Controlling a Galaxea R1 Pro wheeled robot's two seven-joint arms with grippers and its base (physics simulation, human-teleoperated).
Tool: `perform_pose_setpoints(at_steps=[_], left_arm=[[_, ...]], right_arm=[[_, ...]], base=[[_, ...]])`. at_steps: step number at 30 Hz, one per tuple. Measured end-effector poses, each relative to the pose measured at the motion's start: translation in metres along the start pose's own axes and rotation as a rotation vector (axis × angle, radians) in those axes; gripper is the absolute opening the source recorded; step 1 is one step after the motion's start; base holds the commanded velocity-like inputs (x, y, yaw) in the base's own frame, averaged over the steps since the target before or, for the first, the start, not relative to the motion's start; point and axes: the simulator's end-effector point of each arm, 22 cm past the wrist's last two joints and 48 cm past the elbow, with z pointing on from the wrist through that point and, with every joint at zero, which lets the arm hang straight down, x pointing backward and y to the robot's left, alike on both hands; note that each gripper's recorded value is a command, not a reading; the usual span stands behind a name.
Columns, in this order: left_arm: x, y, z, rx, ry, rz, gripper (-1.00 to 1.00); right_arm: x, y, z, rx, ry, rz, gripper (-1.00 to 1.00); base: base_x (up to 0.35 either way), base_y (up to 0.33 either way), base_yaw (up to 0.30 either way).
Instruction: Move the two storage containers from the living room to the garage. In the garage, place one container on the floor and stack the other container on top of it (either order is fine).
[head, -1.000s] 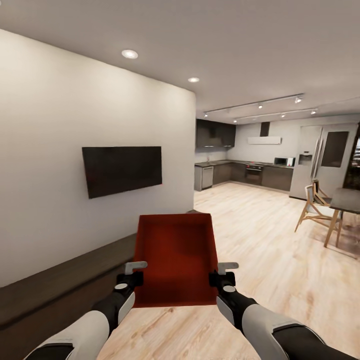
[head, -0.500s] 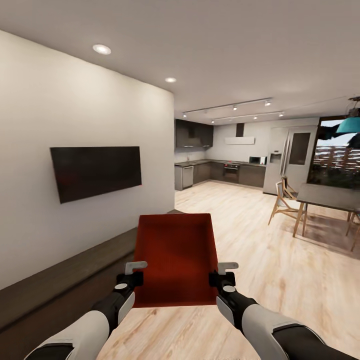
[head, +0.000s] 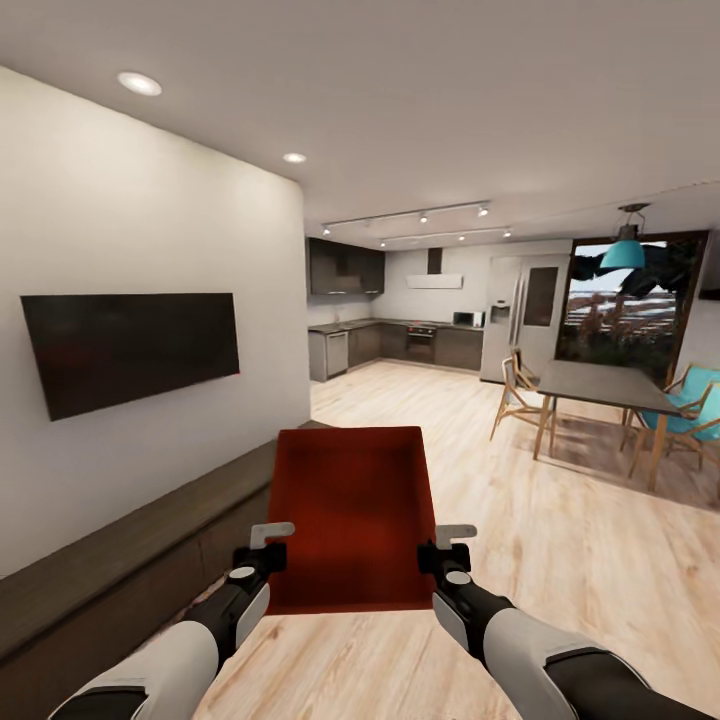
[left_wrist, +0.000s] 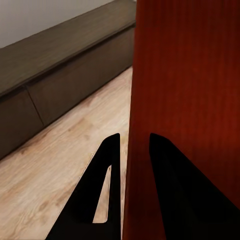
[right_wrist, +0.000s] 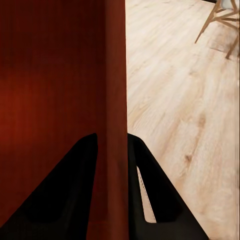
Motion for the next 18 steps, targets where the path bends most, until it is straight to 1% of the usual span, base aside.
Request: perform_pose_setpoints(at_steps=[18], left_arm=[[0.0001, -0.0001, 0.0, 0.0, 0.001, 0.0, -1.0]], right_arm=[[0.0001, -0.0001, 0.0, 0.0, 0.001, 0.0, -1.0]], base=[[0.0, 0.0, -0.283]])
